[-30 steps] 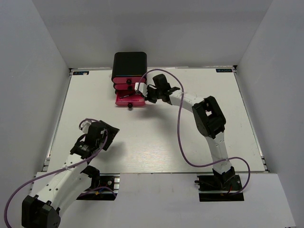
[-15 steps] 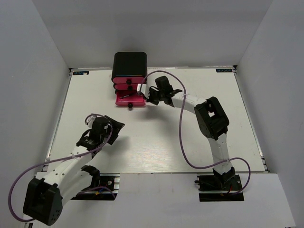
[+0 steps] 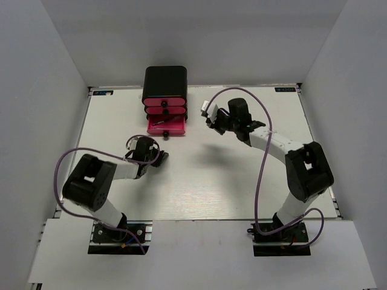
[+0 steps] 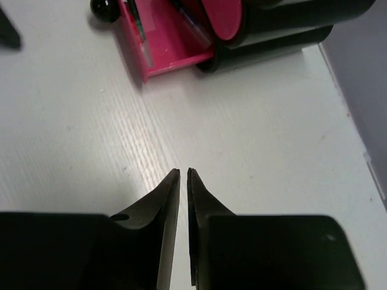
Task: Sort the stationery into containers
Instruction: Close the drawer
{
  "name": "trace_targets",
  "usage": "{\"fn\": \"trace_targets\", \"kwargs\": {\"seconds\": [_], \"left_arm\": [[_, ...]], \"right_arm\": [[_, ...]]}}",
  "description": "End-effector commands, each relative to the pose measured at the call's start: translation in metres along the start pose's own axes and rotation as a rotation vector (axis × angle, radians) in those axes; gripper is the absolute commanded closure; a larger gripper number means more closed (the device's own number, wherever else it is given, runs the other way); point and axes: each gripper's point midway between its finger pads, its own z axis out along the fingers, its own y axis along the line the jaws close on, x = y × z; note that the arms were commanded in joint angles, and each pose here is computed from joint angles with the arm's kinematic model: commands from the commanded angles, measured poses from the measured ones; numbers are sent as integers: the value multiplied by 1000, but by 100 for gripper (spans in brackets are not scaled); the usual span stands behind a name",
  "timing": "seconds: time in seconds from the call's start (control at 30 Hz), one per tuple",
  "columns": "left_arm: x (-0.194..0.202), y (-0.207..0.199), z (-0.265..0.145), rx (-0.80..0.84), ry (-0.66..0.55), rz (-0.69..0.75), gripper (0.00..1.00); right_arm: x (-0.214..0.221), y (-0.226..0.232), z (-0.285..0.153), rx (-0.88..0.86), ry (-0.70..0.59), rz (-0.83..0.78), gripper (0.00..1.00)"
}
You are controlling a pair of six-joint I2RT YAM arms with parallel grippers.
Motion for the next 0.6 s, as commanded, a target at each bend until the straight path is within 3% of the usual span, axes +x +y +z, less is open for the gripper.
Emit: {"fn": "trace_targets", "kwargs": {"seconds": [0.0, 0.2, 0.57], "left_arm": [[-6, -53, 14, 152, 4, -73, 100], [-3, -58, 42, 138, 23, -153, 96], [-23, -72, 74, 139, -76, -219, 92]], "right_arm": [[1, 7, -19, -1, -22, 38, 84], [16, 14, -37, 0, -10, 79, 84], [27, 13, -52, 16, -7, 109, 84]]}}
